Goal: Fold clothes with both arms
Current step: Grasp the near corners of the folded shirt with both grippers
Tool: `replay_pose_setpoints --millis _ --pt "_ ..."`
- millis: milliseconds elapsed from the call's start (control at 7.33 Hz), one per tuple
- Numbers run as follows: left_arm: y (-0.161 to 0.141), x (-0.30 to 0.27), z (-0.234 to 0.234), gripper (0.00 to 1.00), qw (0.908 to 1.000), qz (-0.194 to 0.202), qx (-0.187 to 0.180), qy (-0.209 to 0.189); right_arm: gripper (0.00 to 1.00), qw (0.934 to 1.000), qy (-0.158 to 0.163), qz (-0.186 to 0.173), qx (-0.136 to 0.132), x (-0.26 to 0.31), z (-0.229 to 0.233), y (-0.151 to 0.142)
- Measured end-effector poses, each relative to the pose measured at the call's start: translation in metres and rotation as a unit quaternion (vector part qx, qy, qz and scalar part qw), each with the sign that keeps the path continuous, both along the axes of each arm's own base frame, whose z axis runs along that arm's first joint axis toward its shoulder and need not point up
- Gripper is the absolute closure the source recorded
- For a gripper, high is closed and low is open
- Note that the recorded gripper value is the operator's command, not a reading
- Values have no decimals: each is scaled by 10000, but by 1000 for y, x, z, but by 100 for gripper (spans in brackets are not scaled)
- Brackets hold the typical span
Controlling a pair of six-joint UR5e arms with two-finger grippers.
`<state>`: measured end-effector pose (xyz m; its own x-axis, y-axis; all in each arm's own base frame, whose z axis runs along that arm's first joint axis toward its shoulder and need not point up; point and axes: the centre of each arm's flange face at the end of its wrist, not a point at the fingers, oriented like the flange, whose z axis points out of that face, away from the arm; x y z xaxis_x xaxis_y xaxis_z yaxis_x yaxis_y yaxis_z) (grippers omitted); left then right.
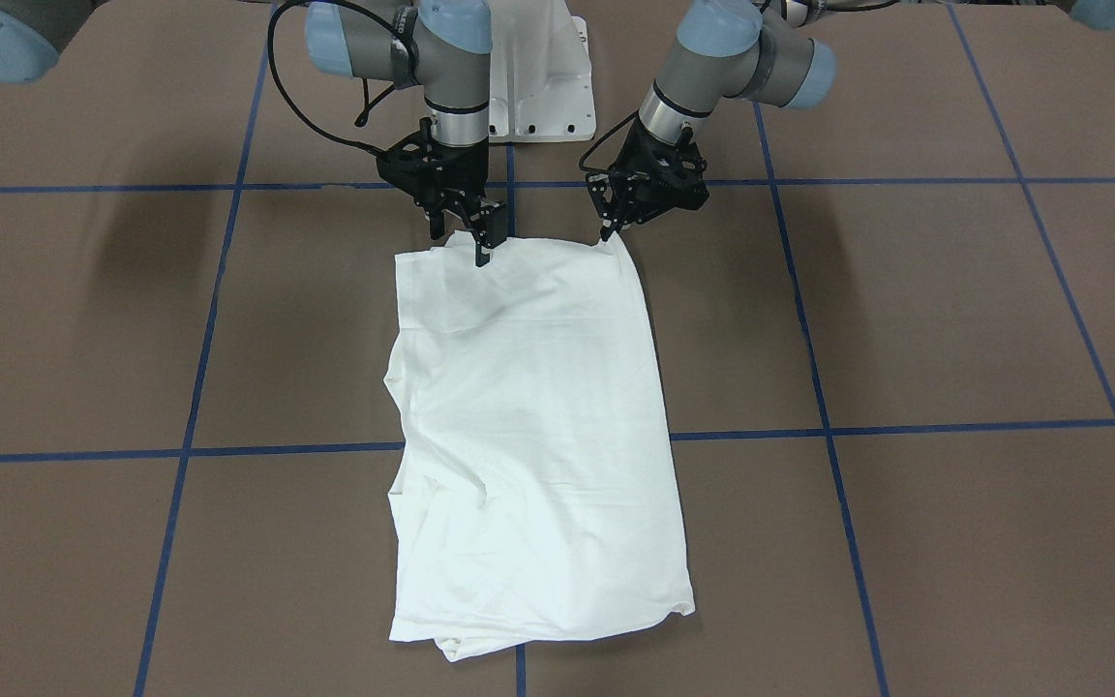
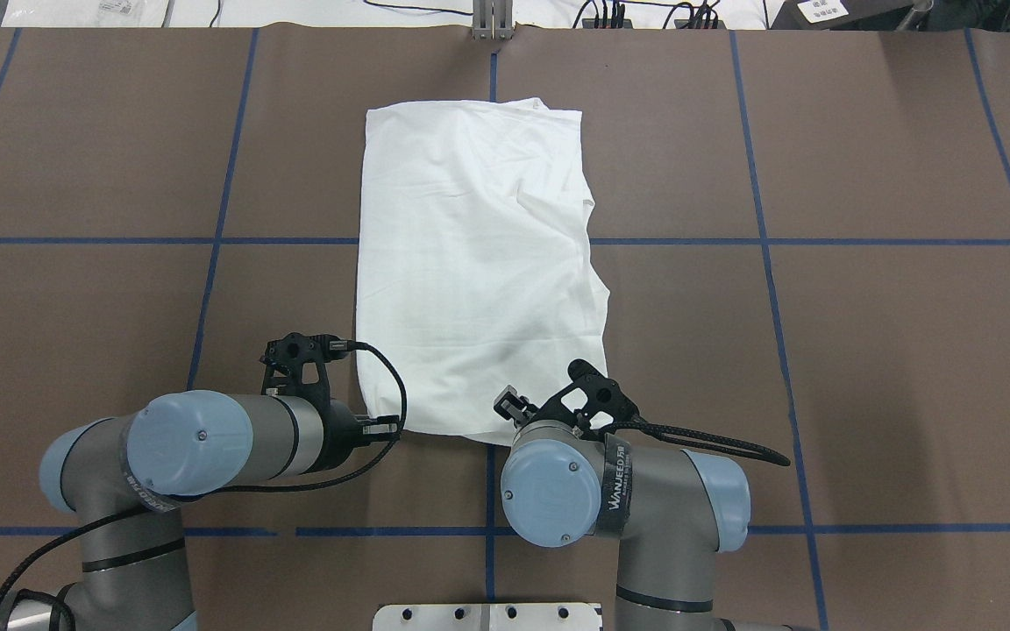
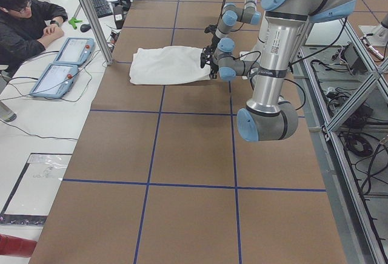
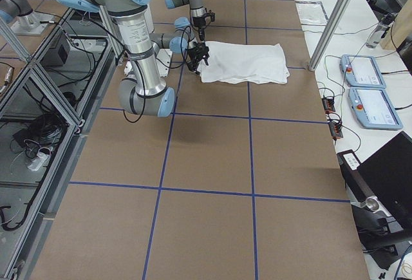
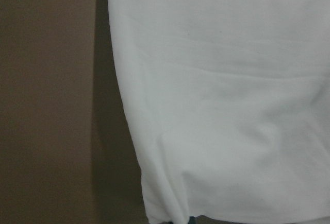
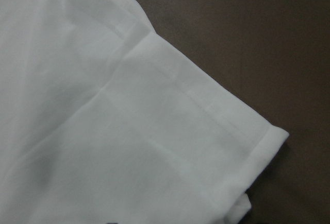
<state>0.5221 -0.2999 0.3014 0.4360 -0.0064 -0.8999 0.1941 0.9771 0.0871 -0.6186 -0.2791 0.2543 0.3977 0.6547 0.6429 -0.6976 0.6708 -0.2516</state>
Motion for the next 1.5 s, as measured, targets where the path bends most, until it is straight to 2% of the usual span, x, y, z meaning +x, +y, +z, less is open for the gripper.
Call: replay_pose_setpoints --millis 136,273,409,1227,1500 --pt "0 0 0 100 10000 2 0 1 19 10000 12 -2 -1 -1 1 0" --pt "0 0 0 100 10000 2 -1 1 47 10000 22 -3 -2 -1 0 0" --pt "0 0 0 100 10000 3 -1 2 98 10000 32 -1 -6 -1 -2 0" --pt "0 -6 -8 100 10000 3 31 82 100 10000 -7 -35 42 8 -11 0" --pt "7 -26 -35 100 9999 43 65 137 100 9999 -117 -47 74 52 -45 7"
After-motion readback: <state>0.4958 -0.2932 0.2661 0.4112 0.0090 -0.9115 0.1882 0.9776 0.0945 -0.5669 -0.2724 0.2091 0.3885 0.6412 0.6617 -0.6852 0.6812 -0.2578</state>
